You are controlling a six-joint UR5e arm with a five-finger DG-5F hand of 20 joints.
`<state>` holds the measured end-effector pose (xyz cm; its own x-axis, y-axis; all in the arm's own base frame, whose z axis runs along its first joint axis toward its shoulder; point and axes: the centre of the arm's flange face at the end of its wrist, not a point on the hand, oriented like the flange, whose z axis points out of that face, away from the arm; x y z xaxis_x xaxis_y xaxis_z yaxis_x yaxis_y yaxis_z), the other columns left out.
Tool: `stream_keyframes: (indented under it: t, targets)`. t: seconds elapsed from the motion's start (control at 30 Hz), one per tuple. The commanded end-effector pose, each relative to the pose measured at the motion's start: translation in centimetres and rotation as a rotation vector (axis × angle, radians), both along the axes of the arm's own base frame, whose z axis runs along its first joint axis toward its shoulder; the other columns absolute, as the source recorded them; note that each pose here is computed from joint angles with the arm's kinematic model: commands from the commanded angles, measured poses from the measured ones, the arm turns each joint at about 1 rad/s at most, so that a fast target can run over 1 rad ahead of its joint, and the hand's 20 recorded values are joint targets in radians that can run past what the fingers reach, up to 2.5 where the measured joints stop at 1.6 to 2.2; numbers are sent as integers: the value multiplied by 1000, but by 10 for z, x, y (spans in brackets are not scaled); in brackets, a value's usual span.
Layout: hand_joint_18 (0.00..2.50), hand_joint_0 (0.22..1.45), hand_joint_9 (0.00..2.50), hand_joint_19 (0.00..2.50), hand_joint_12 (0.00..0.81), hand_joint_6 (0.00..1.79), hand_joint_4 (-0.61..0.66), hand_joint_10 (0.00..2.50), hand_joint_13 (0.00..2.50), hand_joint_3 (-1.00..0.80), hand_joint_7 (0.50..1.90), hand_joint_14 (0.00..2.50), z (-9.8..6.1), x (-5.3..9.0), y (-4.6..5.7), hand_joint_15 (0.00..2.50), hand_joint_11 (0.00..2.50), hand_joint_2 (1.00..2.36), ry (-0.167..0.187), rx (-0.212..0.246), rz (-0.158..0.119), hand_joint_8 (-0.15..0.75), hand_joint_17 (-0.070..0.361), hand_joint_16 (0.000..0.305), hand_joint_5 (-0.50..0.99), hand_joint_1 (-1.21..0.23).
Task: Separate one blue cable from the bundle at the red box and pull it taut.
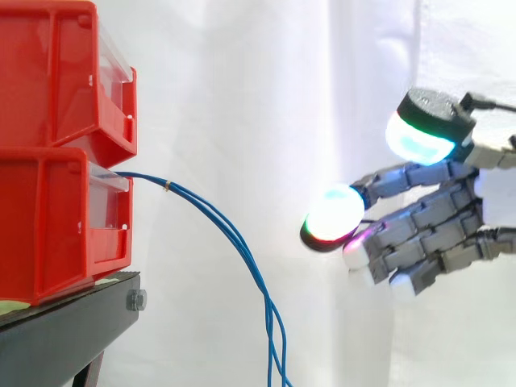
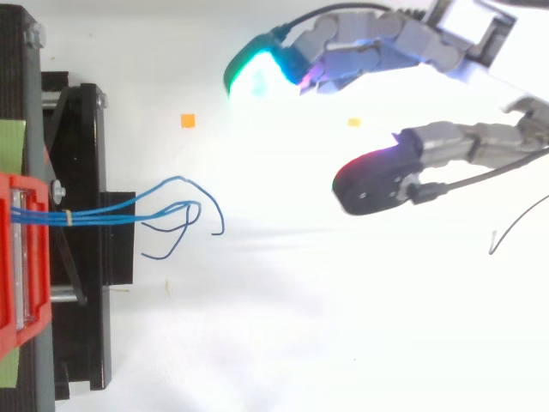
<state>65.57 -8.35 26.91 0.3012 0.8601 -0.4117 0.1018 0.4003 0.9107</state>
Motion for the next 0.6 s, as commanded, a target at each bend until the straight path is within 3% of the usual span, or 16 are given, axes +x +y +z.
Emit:
stream_keyframes:
  t: [0.0,0.03,0.17,0.33,0.37,0.5,0.57]
  targets:
    - [446,537,561,559,352,502,241,11,543,-484,774,13,-8,12,3,315,435,1001,-7,24,43,289,97,43,-209,-538]
    - [444,537,561,566,353,502,244,11,543,-485,775,13,-6,13,5,314,436,1000,-14,29,59,289,97,43,-208,-538]
    - [444,537,561,570,352,502,250,11,544,-485,775,11,-4,16,7,319,435,1001,-21,29,70,289,97,43,-205,-537]
    - [443,537,568,568,352,502,266,11,544,-486,780,13,-11,25,4,311,434,1001,-40,31,56,290,97,43,-198,-537]
    - [444,537,570,568,352,502,266,13,545,-486,778,11,-7,28,1,312,434,1001,-54,31,39,291,97,43,-198,-536]
    - [443,538,574,568,353,502,273,11,546,-485,784,11,-5,28,-3,317,433,1001,-56,15,-2,292,97,43,-193,-535]
    - [442,538,575,568,353,502,274,12,546,-484,785,11,-4,29,-3,313,440,1001,-61,5,-10,292,97,43,-192,-535]
